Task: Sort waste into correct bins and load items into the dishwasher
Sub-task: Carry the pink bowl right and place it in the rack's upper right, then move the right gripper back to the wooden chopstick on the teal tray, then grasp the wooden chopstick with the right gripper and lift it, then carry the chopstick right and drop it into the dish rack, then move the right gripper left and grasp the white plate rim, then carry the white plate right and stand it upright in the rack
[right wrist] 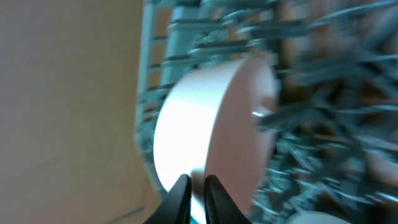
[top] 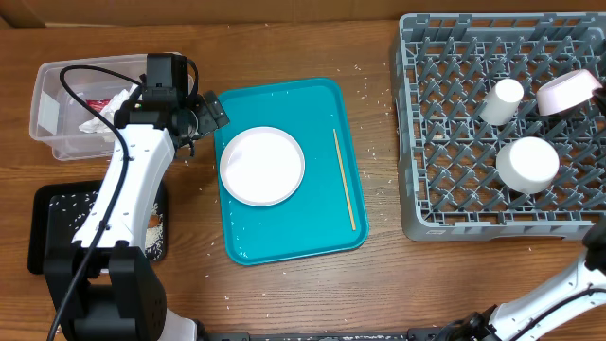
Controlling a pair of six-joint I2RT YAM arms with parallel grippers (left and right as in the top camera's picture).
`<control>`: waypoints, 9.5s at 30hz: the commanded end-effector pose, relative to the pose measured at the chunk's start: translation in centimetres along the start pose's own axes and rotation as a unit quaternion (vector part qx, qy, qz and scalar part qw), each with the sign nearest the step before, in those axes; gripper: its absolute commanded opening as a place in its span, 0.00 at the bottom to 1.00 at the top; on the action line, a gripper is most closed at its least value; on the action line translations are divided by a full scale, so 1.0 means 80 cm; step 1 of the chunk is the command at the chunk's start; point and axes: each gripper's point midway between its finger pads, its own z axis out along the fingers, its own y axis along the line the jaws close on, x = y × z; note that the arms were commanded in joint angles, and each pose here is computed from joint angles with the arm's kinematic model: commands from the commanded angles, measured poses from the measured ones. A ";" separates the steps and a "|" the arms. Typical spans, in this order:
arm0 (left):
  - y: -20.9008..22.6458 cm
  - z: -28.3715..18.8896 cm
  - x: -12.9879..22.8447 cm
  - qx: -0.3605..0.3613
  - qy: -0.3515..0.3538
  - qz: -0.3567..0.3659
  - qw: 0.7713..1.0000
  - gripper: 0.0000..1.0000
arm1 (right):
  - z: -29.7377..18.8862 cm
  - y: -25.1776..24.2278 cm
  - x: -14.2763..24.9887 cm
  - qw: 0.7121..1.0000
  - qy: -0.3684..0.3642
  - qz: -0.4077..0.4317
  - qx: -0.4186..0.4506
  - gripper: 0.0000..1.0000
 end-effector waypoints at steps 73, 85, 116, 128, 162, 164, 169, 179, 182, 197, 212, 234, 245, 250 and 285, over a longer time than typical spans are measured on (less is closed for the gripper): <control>-0.007 -0.018 -0.013 0.008 -0.024 -0.009 1.000 1.00 | 0.235 -0.028 0.605 0.699 0.313 -0.528 0.366 0.53; -0.007 -0.018 -0.013 0.008 -0.024 -0.009 1.000 1.00 | 0.234 -0.056 0.604 0.692 0.321 -0.523 0.380 0.09; -0.007 -0.018 -0.013 0.008 -0.024 -0.010 1.000 1.00 | 0.139 0.211 0.279 0.831 0.070 -0.510 0.212 0.04; -0.007 -0.018 -0.013 0.008 -0.024 -0.009 1.000 1.00 | 0.176 0.166 0.302 0.828 0.113 -0.502 0.224 0.43; -0.007 -0.018 -0.013 0.008 -0.024 -0.009 1.000 1.00 | 0.160 0.177 0.621 0.779 0.294 -0.535 0.145 1.00; -0.007 -0.018 -0.013 0.008 -0.024 -0.009 1.000 1.00 | 0.176 0.157 0.625 0.791 0.268 -0.521 0.179 1.00; -0.007 -0.018 -0.013 0.008 -0.024 -0.009 1.000 1.00 | 0.220 0.100 0.649 0.810 0.251 -0.491 0.199 1.00; -0.007 -0.018 -0.013 0.008 -0.024 -0.009 1.000 1.00 | 0.254 0.034 0.662 0.820 0.242 -0.476 0.204 0.90; -0.007 -0.018 -0.013 0.008 -0.024 -0.009 1.000 1.00 | 0.253 0.032 0.671 0.815 0.238 -0.488 0.204 0.85; -0.007 -0.018 -0.013 0.008 -0.024 -0.009 1.000 1.00 | 0.255 0.031 0.690 0.812 0.190 -0.508 0.215 0.44; -0.007 -0.018 -0.013 0.008 -0.024 -0.009 1.000 1.00 | 0.258 0.012 0.688 0.816 0.190 -0.499 0.223 0.18; -0.007 -0.018 -0.013 0.008 -0.024 -0.009 1.000 1.00 | 0.094 0.250 0.401 0.854 -0.058 -0.476 0.204 0.04; -0.007 -0.018 -0.013 0.009 -0.024 -0.009 1.000 1.00 | 0.024 0.236 0.188 0.805 -0.259 -0.427 0.321 0.04; -0.007 -0.018 -0.013 0.009 -0.024 -0.009 1.000 1.00 | 0.025 0.219 0.149 0.802 -0.273 -0.409 0.339 0.04; -0.007 -0.018 -0.013 0.008 -0.024 -0.009 1.000 1.00 | 0.095 0.170 0.165 0.709 -0.248 -0.471 0.462 0.04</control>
